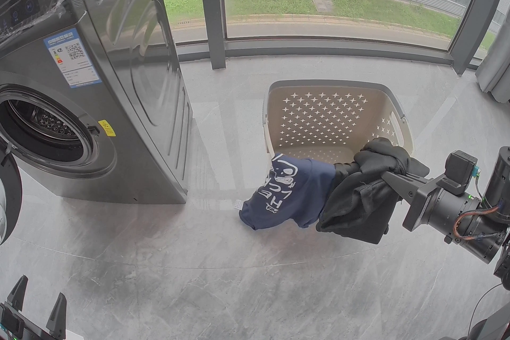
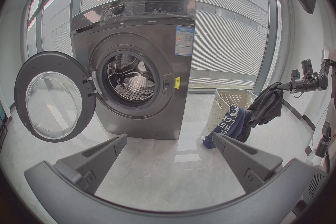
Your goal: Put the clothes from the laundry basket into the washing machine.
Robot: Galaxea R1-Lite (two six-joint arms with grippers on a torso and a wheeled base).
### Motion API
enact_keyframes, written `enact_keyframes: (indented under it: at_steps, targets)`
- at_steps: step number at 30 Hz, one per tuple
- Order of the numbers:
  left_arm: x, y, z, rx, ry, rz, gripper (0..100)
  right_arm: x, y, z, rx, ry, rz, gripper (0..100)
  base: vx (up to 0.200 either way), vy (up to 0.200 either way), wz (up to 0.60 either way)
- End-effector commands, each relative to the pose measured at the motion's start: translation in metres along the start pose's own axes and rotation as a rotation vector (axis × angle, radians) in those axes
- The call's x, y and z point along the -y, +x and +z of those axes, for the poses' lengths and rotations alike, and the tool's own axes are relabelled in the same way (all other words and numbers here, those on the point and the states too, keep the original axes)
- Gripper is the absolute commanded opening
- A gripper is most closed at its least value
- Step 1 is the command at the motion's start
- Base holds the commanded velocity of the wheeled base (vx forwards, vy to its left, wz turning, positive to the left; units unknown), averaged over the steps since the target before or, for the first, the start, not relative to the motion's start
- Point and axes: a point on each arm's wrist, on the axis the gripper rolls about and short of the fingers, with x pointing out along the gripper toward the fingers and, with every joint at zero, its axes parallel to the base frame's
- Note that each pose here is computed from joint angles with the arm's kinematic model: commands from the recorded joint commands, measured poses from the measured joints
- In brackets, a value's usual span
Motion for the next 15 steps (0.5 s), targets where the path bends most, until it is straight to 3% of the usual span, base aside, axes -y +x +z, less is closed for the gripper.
enact_keyframes:
  at_steps: [1,15]
  targets:
    - [-0.0002,0.0004,-0.0043,-0.006,0.0,0.001,100,0.0002,-0.0003,-0.0011,-0.003,-0.001,-0.001,0,0.0,0.2,0.0]
    - [-0.0002,0.0004,-0.0043,-0.006,0.0,0.001,100,0.0004,-0.0002,-0.0037,-0.013,-0.002,0.0,0,0.0,0.2,0.0]
